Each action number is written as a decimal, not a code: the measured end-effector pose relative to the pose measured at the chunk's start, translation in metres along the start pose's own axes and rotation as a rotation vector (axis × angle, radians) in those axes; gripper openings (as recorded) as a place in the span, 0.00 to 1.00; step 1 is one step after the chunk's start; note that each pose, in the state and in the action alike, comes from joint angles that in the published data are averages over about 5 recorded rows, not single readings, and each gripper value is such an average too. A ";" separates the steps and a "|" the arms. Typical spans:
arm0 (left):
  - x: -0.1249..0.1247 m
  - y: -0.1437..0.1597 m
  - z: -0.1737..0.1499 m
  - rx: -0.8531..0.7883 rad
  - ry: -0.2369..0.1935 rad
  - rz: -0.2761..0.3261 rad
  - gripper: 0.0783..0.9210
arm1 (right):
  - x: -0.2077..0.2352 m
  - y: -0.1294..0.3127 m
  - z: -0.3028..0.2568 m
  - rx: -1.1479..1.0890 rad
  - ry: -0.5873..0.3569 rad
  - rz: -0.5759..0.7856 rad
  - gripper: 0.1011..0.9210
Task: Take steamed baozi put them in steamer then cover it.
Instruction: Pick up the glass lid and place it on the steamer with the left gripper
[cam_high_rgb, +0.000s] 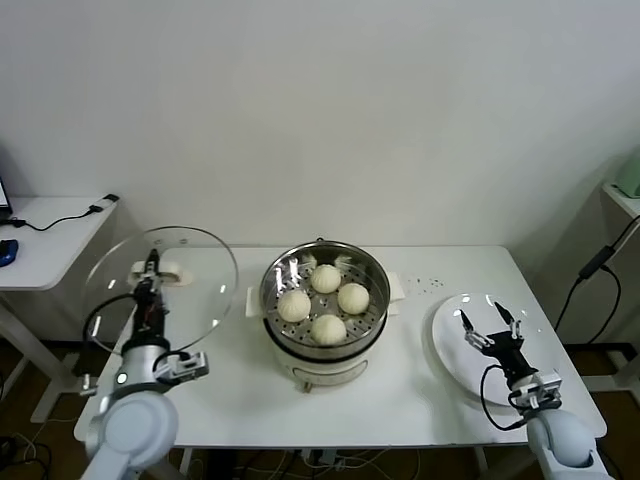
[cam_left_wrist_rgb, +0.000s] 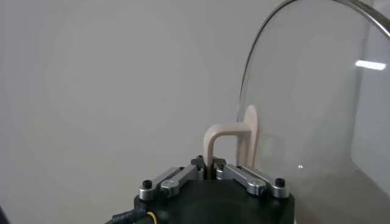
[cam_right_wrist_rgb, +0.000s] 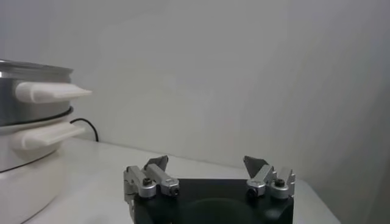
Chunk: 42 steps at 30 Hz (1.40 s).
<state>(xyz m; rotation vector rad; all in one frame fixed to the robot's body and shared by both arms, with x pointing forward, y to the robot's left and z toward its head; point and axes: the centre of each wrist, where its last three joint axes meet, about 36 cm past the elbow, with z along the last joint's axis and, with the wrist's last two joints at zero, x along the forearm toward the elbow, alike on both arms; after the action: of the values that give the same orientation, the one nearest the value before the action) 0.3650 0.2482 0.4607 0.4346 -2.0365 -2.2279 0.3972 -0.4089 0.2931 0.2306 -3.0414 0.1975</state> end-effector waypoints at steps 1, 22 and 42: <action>0.001 0.002 -0.007 0.003 -0.009 0.006 0.08 | -0.001 0.000 0.000 0.001 0.001 0.000 0.88; -0.002 0.013 -0.166 0.102 -0.133 0.090 0.08 | 0.007 -0.009 0.009 0.015 0.028 0.003 0.88; 0.017 0.008 -0.246 0.168 -0.198 0.161 0.08 | 0.016 -0.018 0.018 0.014 0.035 0.017 0.88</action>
<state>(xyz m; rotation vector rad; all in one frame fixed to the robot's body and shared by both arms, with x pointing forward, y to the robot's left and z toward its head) 0.4143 0.0065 0.4493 0.0583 -2.2752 -2.0886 0.3833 -0.4312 0.2789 0.2003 -3.0090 0.2215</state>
